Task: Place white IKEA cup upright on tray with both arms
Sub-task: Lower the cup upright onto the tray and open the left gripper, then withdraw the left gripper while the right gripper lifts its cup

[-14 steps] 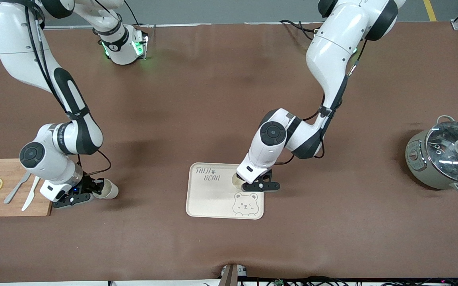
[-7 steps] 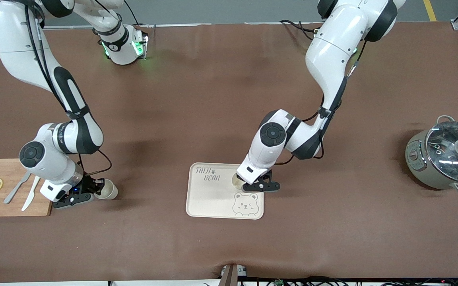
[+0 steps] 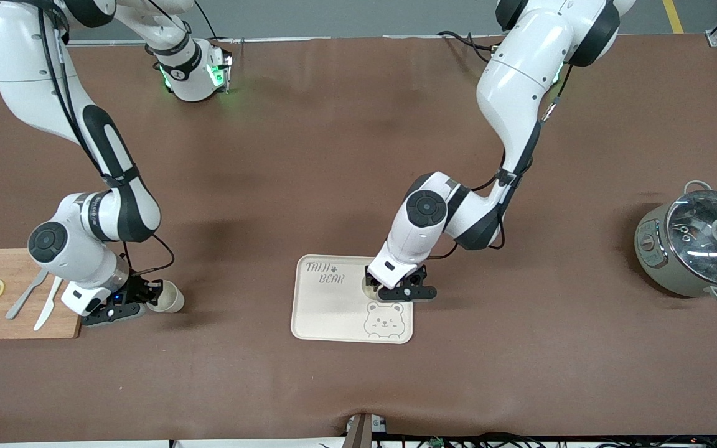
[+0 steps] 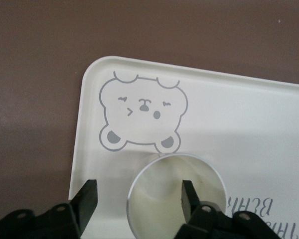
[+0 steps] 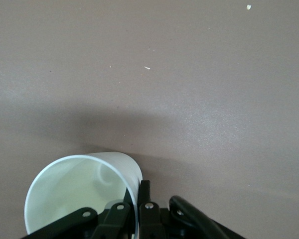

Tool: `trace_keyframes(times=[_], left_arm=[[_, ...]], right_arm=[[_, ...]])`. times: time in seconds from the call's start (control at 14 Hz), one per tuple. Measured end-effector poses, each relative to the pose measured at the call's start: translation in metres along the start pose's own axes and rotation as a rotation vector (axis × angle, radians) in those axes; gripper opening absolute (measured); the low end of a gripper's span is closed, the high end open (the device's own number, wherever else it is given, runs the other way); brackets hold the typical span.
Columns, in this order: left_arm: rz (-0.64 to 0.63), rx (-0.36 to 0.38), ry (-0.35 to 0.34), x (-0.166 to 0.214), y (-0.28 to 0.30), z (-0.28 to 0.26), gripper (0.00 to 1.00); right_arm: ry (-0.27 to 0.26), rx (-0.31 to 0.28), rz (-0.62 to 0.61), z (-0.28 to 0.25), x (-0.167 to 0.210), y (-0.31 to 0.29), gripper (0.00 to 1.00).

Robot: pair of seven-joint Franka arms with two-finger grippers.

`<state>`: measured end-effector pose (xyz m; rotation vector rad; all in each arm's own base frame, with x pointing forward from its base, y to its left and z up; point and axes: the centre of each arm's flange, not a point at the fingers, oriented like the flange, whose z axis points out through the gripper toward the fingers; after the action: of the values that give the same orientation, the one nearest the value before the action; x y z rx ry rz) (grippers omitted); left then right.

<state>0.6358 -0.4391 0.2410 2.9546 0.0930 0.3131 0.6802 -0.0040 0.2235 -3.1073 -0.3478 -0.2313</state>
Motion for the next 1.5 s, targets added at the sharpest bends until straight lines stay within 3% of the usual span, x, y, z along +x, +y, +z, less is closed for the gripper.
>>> trace_keyframes(times=[0.14,0.29,0.5,0.86,1.14,1.5], left_arm=[[-0.005,0.028,-0.022,0.005,-0.003,-0.013,1.0],[-0.009,0.084,-0.069,0.012,-0.012,-0.034,1.0],[0.029,0.139,-0.112,0.044,-0.049,-0.094,1.0],[0.101,0.158,-0.134,0.104,-0.156,-0.183,1.0],[0.142,0.162,-0.161,0.124,-0.222,-0.178,1.0],[0.151,0.155,-0.166,0.131,-0.252,-0.163,1.0]], right_arm=[[0.001,-0.001,0.002,-0.001,0.0,0.001,0.04],[-0.015,0.02,0.029,-0.003,0.001,0.002,0.04],[-0.058,0.113,0.11,-0.021,0.012,0.003,0.04],[-0.053,0.136,0.199,-0.045,0.03,-0.011,0.04],[-0.106,0.155,0.335,-0.085,0.056,-0.075,0.04],[-0.096,0.164,0.42,-0.12,0.078,-0.149,0.04]])
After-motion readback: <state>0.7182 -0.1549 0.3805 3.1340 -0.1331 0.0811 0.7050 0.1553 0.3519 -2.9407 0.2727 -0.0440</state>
